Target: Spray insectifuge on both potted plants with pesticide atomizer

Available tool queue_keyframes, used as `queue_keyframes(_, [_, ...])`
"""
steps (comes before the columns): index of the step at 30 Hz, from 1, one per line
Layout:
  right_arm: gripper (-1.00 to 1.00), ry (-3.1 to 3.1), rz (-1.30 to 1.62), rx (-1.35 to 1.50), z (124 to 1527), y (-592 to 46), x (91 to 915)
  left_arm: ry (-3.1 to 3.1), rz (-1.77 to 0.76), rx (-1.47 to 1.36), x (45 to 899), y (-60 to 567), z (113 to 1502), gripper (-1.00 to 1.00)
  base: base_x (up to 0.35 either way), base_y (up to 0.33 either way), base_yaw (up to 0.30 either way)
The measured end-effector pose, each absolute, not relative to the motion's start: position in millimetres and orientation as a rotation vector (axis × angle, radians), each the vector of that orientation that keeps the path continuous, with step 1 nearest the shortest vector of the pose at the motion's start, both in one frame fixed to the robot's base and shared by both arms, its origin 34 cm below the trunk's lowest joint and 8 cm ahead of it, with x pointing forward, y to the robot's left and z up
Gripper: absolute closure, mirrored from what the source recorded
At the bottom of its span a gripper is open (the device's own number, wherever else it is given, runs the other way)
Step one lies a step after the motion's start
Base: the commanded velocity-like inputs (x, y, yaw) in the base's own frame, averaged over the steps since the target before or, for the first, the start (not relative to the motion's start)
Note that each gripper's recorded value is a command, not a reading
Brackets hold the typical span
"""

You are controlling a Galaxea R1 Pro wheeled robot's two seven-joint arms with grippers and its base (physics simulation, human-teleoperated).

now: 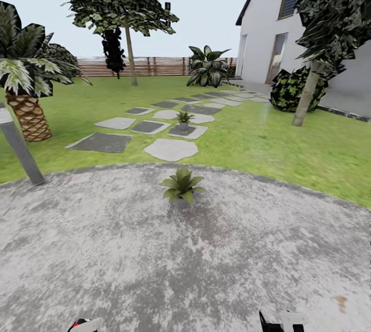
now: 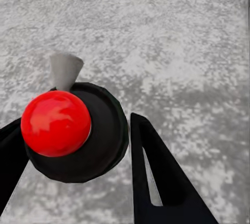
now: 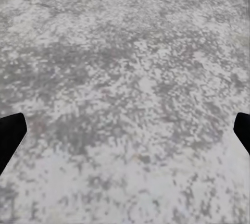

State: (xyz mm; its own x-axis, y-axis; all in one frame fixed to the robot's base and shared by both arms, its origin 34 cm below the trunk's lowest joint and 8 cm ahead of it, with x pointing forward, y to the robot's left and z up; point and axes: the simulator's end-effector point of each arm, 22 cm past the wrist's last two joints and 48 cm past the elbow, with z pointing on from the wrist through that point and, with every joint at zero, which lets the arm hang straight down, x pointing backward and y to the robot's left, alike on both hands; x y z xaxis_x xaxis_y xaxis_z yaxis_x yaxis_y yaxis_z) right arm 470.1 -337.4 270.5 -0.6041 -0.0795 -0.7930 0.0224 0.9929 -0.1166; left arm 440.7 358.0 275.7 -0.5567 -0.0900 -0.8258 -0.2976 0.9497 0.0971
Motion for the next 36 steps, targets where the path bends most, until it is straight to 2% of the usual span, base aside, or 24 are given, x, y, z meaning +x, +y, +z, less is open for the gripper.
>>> queue_keyframes(18, [-1.0,2.215,-0.142,-0.04,270.3,-337.4,470.0,2.156,0.28,-0.273,440.7,358.1,275.7,1.0,0.177,0.3,-0.257])
queue_keyframes(36, [-1.0,2.215,-0.138,-0.041,270.6,-335.8,470.2,2.155,0.279,-0.273,440.9,358.0,276.1,1.0,0.159,0.306,-0.062])
